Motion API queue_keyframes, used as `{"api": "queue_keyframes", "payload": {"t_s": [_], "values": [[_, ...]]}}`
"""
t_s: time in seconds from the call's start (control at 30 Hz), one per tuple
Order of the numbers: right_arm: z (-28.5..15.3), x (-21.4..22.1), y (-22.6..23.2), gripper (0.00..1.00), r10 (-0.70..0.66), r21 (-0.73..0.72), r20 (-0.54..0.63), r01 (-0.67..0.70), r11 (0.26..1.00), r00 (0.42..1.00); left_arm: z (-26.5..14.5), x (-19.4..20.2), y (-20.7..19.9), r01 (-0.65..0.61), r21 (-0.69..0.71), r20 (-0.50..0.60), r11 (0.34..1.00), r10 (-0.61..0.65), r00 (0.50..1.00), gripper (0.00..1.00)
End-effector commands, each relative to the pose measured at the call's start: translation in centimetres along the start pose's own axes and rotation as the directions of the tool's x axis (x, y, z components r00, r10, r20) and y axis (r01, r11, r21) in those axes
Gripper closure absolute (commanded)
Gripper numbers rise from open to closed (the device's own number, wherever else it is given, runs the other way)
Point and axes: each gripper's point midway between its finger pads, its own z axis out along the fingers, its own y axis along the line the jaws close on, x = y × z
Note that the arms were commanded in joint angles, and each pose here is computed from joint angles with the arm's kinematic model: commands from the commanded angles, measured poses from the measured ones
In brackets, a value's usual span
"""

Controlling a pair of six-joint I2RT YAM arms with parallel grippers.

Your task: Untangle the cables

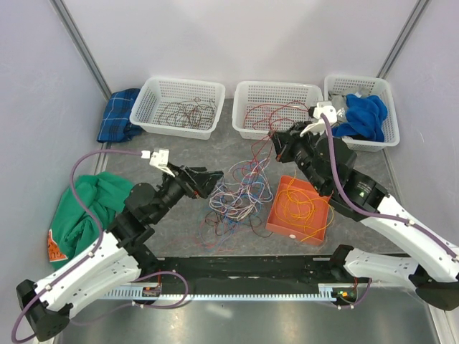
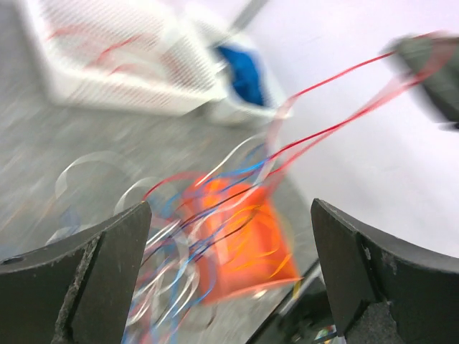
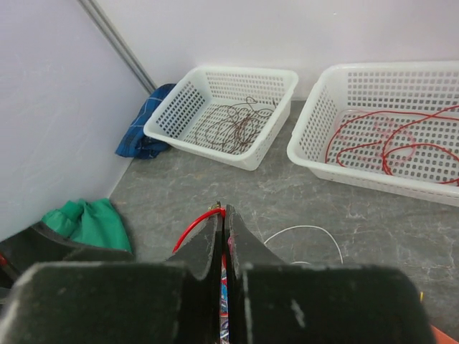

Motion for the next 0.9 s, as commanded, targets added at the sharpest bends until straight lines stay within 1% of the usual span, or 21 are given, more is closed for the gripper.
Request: {"api": "queue_keyframes", "payload": {"t_s": [0.0, 0.03, 0.13, 0.17, 0.2, 0.23, 0.27, 0.3, 0.33, 0.53, 0.63, 0.67, 0.7, 0.73, 0.77, 0.8, 0.83, 0.87], "values": [[-0.4, 1.2, 1.4, 1.00, 0.033, -0.071, -0.053, -0.036, 0.997, 0.998, 1.4, -2.4, -5.9, -0.103, 0.274, 0.101, 0.956, 0.078, 0.992, 0.00], [-0.3, 1.6, 1.5, 1.00, 0.033, -0.075, -0.065, -0.038, 0.996, 0.997, 1.6, -2.6, -7.0, -0.114, 0.313, 0.093, 0.943, 0.089, 0.992, 0.00], [-0.1, 2.6, 1.9, 1.00, 0.034, -0.094, -0.095, -0.043, 0.995, 0.995, 2.7, -2.5, -8.7, -0.144, 0.380, 0.094, 0.914, 0.116, 0.989, 0.02], [-0.1, 2.8, 1.9, 1.00, 0.034, -0.094, -0.102, -0.044, 0.995, 0.994, 2.9, -2.5, -9.2, -0.149, 0.401, 0.099, 0.904, 0.119, 0.988, 0.05], [-0.1, 3.0, 1.9, 1.00, 0.034, -0.095, -0.106, -0.044, 0.994, 0.994, 3.4, -2.2, -9.3, -0.161, 0.412, 0.094, 0.897, 0.134, 0.987, 0.07], [0.0, 3.2, 2.0, 1.00, 0.036, -0.098, -0.109, -0.047, 0.994, 0.993, 3.4, -2.4, -10.3, -0.169, 0.444, 0.101, 0.880, 0.138, 0.985, 0.08], [0.0, 3.5, 2.0, 1.00, 0.033, -0.098, -0.117, -0.044, 0.994, 0.993, 3.7, -2.4, -10.6, -0.174, 0.453, 0.095, 0.874, 0.146, 0.985, 0.12], [0.1, 3.6, 1.9, 1.00, 0.033, -0.098, -0.120, -0.045, 0.994, 0.992, 4.6, -1.3, -10.4, -0.169, 0.454, 0.061, 0.875, 0.159, 0.985, 0.14], [0.1, 3.7, 2.1, 1.00, 0.034, -0.102, -0.122, -0.047, 0.994, 0.992, 4.7, -1.2, -11.1, -0.169, 0.477, 0.052, 0.862, 0.164, 0.985, 0.16], [0.4, 4.7, 2.3, 1.00, 0.026, -0.109, -0.151, -0.043, 0.993, 0.988, 7.0, 0.9, -10.7, -0.208, 0.450, 0.024, 0.868, 0.221, 0.975, 0.22], [0.4, 4.8, 2.3, 1.00, 0.025, -0.109, -0.151, -0.041, 0.993, 0.988, 7.7, 1.1, -10.2, -0.225, 0.428, 0.022, 0.875, 0.239, 0.971, 0.32], [0.5, 4.9, 2.4, 1.00, 0.024, -0.114, -0.155, -0.042, 0.993, 0.988, 8.0, 1.3, -9.9, -0.237, 0.418, 0.016, 0.877, 0.253, 0.967, 0.45], [0.5, 5.0, 2.3, 1.00, 0.021, -0.115, -0.158, -0.039, 0.993, 0.987, 8.1, 1.3, -9.8, -0.242, 0.412, 0.016, 0.878, 0.259, 0.966, 0.54], [0.5, 5.1, 2.2, 0.90, 0.018, -0.108, -0.158, -0.036, 0.993, 0.987, 8.2, 0.9, -9.9, -0.251, 0.406, 0.027, 0.879, 0.263, 0.964, 0.67], [0.3, 4.8, 2.0, 0.76, 0.022, -0.105, -0.148, -0.037, 0.994, 0.989, 8.1, 0.3, -10.1, -0.258, 0.395, 0.037, 0.881, 0.266, 0.963, 0.97], [0.1, 4.8, 1.7, 0.53, 0.017, -0.094, -0.143, -0.031, 0.995, 0.990, 8.2, -0.5, -9.8, -0.265, 0.359, 0.039, 0.895, 0.269, 0.962, 0.98], [0.0, 4.9, 1.3, 0.47, 0.013, -0.081, -0.144, -0.025, 0.996, 0.990, 8.0, -1.2, -10.0, -0.275, 0.346, 0.051, 0.897, 0.274, 0.960, 0.98], [-0.4, 4.3, 0.6, 0.42, 0.018, -0.052, -0.117, -0.024, 0.998, 0.993, 7.5, -2.4, -10.4, -0.291, 0.337, 0.074, 0.895, 0.283, 0.956, 0.98]]}}
